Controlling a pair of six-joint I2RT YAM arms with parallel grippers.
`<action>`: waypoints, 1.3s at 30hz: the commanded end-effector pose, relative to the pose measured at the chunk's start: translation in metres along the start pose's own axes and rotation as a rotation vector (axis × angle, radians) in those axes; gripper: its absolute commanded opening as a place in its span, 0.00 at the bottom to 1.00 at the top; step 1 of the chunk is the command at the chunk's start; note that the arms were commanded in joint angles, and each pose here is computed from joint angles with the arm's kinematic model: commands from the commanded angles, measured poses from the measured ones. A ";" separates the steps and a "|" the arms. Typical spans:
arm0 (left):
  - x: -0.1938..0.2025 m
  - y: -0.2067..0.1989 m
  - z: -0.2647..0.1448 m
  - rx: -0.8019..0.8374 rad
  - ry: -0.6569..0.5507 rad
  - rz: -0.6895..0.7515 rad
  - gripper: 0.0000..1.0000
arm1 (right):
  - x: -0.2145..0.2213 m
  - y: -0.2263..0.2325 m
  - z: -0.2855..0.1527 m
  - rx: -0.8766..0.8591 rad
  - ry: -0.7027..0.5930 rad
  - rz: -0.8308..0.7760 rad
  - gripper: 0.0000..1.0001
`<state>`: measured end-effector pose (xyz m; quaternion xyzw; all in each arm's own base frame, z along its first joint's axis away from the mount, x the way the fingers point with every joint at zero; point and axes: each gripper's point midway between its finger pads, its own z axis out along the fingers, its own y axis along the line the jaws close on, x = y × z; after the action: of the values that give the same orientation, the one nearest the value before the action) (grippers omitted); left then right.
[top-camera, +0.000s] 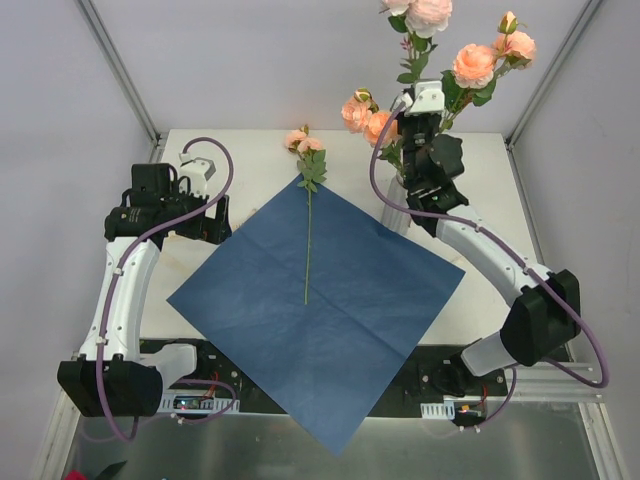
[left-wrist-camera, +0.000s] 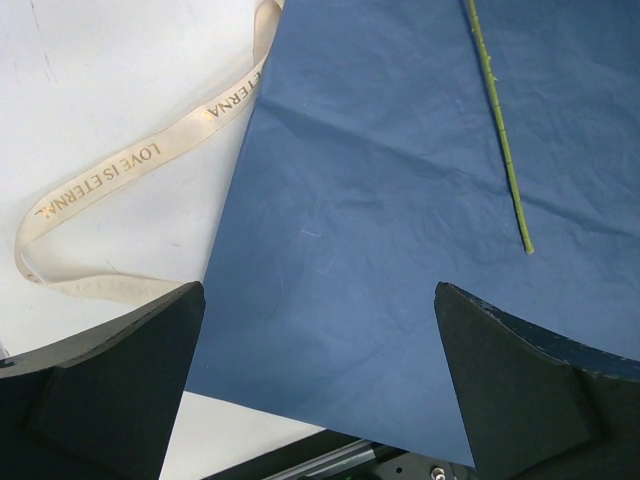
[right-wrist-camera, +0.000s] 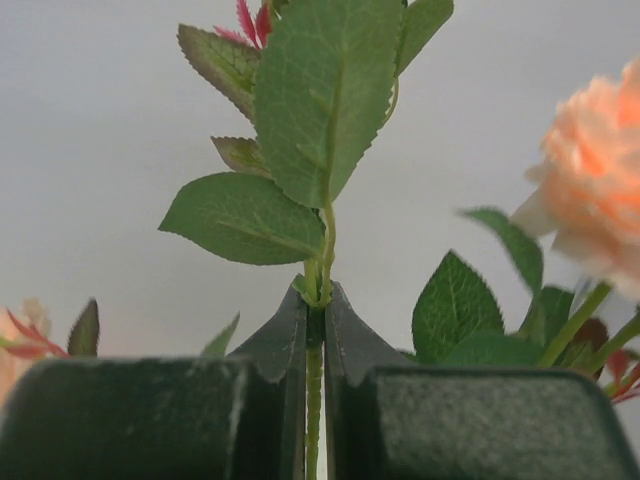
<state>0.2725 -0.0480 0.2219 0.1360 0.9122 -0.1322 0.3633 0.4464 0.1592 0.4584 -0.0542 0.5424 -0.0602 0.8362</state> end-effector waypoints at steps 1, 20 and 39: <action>-0.014 0.001 -0.008 -0.009 -0.039 0.032 0.99 | 0.002 -0.021 -0.006 0.108 -0.024 0.022 0.01; -0.017 -0.004 -0.012 0.001 -0.068 0.020 0.99 | -0.065 0.031 -0.084 -0.121 -0.031 0.166 0.91; -0.009 -0.002 -0.018 -0.030 -0.076 0.027 0.99 | 0.131 0.257 -0.138 -0.537 0.692 -0.105 0.94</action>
<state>0.2667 -0.0471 0.2348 0.1385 0.9029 -0.1247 0.3873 0.3745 0.3868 0.2734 -0.2850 0.7345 0.0246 0.6154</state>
